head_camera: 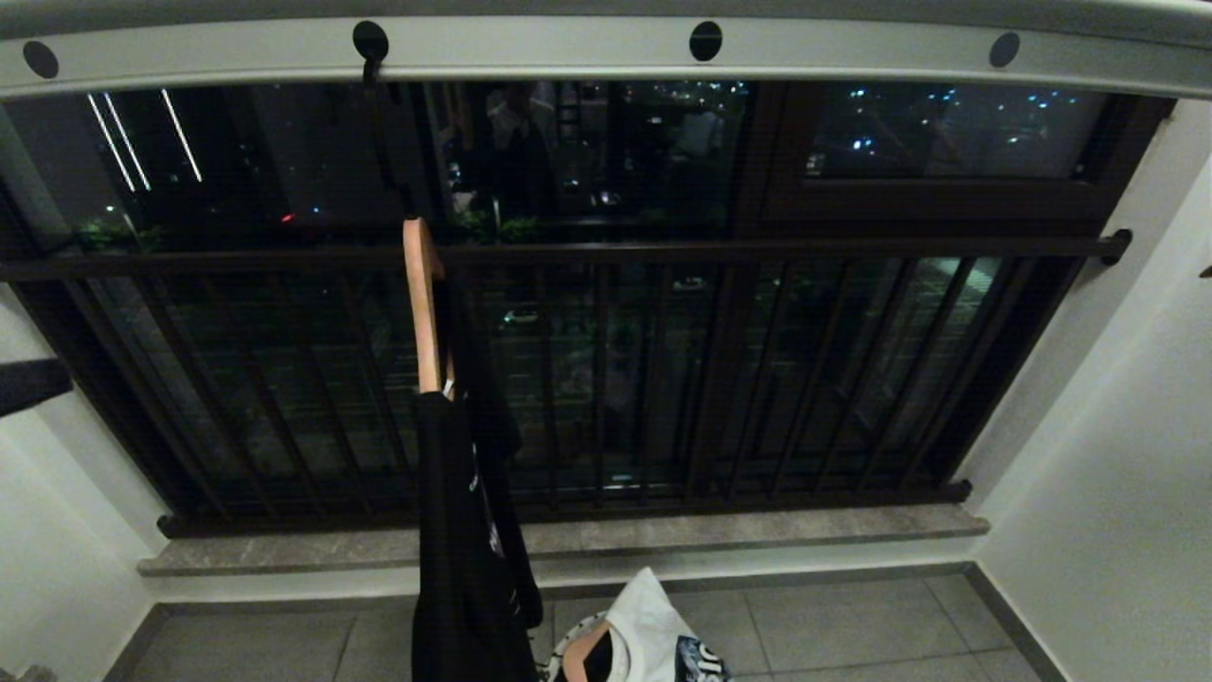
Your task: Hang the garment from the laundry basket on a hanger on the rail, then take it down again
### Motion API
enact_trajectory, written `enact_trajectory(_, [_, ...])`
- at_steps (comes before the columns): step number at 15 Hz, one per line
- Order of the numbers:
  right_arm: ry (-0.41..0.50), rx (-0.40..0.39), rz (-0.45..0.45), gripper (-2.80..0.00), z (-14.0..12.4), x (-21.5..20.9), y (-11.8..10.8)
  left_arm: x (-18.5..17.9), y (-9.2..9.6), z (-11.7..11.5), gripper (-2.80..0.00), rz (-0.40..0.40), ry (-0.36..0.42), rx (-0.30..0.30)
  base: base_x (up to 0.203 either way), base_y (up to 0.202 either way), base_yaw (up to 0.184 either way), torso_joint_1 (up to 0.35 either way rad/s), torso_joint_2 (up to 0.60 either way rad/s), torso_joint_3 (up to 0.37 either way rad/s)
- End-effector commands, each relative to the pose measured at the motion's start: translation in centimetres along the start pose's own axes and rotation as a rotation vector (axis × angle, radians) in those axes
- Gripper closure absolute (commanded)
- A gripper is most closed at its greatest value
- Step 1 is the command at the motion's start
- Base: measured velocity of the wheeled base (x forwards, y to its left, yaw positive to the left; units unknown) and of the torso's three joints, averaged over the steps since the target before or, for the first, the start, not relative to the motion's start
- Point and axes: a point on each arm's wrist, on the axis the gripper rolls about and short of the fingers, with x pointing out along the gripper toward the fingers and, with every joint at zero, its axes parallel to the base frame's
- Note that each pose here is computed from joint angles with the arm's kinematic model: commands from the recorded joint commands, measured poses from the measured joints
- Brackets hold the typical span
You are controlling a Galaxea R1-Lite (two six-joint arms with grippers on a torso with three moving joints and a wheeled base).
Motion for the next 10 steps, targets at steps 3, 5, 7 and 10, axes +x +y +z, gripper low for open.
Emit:
enact_trajectory(3, [0.001,0.001,0.0,0.0,0.0,0.0,0.0,4.8,0.7,2.1,0.0,-0.059,0.118,-0.164,0.0,0.0,0.0,0.0,0.0,0.0])
enact_trajectory(5, [0.001,0.0,0.0,0.0,0.0,0.0,0.0,6.9,1.3,2.7,0.0,-0.051,0.153,-0.203,0.0,0.0,0.0,0.0,0.0,0.0])
enact_trajectory(7, [0.001,0.0,0.0,0.0,0.0,0.0,0.0,8.8,1.9,3.3,0.0,-0.033,0.175,-0.241,0.0,0.0,0.0,0.0,0.0,0.0])
enact_trajectory(10, [0.001,0.0,0.0,0.0,0.0,0.0,0.0,10.2,2.4,3.3,-2.8,-0.028,0.196,-0.241,0.0,0.0,0.0,0.0,0.0,0.0])
